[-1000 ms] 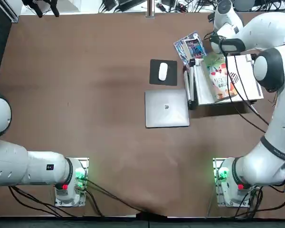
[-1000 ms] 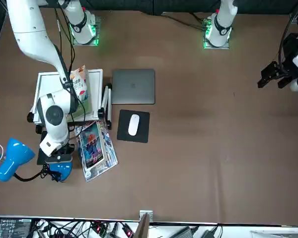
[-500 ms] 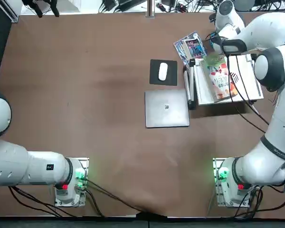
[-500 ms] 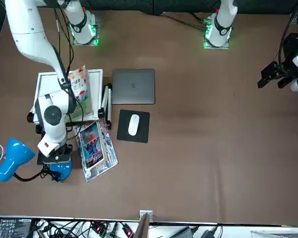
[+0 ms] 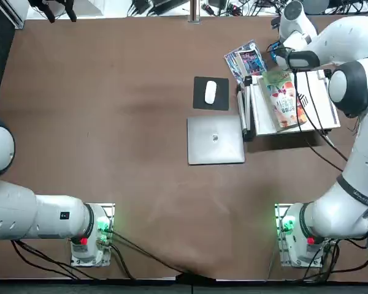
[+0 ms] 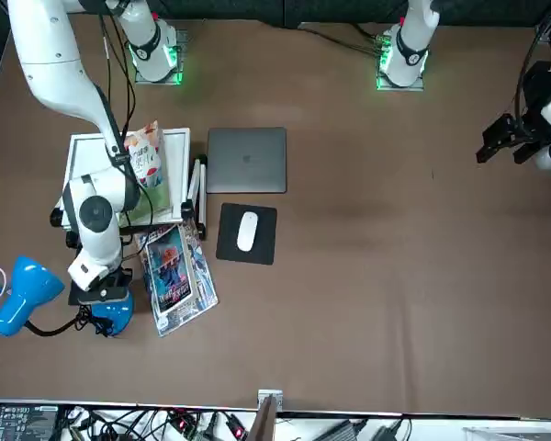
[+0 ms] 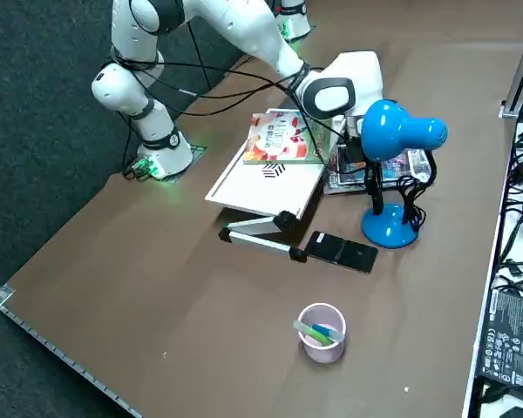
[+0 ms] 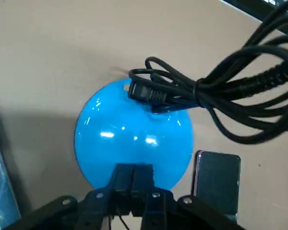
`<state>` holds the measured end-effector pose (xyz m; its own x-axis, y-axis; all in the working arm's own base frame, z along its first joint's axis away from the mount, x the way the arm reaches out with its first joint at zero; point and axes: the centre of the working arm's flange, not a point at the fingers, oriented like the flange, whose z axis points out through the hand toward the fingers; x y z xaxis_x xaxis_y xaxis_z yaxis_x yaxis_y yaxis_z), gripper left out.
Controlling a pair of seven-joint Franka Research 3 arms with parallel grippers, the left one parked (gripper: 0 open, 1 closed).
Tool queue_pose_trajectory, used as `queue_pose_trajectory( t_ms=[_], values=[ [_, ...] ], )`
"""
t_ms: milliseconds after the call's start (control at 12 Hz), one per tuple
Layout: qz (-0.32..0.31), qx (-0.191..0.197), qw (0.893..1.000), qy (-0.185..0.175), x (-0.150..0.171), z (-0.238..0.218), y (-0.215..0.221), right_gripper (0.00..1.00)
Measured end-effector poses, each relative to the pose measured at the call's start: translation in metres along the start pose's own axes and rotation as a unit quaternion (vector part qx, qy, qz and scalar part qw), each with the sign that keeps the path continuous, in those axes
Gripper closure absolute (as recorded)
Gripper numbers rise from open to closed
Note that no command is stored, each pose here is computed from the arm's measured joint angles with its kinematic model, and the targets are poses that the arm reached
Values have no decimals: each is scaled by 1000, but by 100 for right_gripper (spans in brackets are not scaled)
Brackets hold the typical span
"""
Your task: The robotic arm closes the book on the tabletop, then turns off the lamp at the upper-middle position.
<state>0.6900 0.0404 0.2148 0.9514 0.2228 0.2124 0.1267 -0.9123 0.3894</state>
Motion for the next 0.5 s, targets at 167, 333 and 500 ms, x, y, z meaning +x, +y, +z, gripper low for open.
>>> queue_pose_trajectory(
  t_ms=[167,333,500],
  values=[
    [-2,1,1000,2,1,-1,-2,99],
    [-3,2,1000,2,1,-2,-4,99],
    [-4,2,1000,2,1,-2,-4,99]
  ],
)
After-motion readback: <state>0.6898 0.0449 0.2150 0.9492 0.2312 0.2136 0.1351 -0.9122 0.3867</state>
